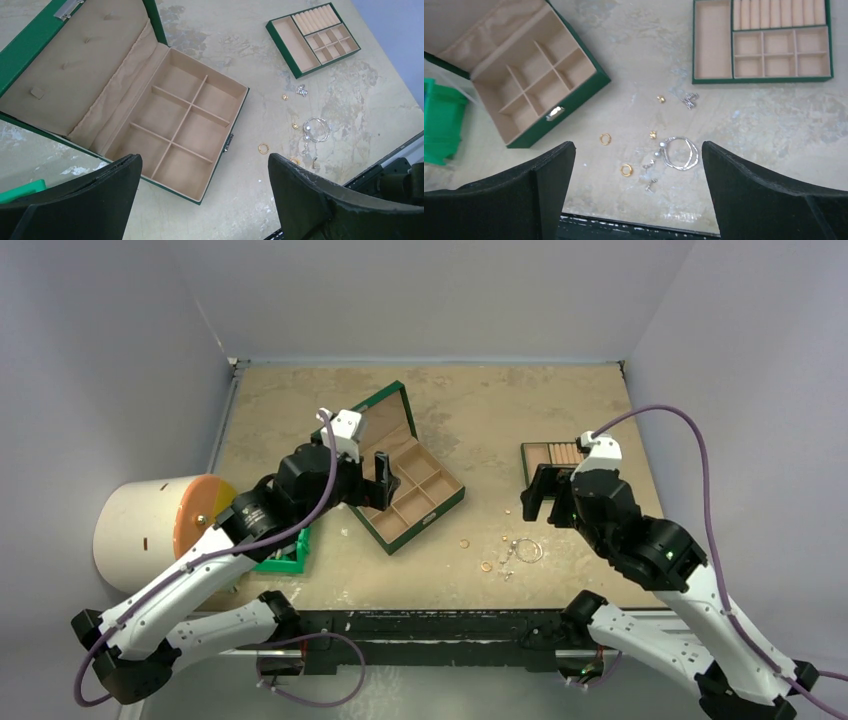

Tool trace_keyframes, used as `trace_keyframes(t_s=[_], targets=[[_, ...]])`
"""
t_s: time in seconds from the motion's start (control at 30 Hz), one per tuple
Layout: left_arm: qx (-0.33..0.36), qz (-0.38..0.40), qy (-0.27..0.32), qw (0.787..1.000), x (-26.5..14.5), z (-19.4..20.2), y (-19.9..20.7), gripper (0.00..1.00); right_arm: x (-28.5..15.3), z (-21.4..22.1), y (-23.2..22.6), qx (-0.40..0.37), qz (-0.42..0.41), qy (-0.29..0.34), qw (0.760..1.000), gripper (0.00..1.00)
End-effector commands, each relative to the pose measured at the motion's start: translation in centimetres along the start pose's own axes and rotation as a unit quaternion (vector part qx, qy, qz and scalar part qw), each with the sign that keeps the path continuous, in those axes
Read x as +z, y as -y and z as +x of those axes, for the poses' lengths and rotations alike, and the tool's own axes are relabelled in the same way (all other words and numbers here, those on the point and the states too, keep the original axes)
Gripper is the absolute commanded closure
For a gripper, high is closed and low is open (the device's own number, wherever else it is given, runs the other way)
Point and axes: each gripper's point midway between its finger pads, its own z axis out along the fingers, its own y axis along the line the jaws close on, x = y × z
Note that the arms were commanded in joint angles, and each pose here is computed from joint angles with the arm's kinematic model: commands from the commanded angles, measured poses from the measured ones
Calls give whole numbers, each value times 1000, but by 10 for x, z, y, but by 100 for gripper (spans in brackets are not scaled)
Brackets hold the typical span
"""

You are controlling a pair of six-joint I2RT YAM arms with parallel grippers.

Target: Organize the mixed jewelry

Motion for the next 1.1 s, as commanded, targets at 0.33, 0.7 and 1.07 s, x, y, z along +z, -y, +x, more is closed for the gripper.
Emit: trace_keyframes(t_s=[0.33,0.7,1.07], targets=[[-1,-22,35,999,-16,-2,-15,3,3,34,29,16,93,-62,994,3],[-25,-55,62,996,-25,8,-35,4,31,91,30,16,140,-160,977,7],[-31,-69,54,996,-31,24,-47,4,59,128,13,53,133,-205,968,21]])
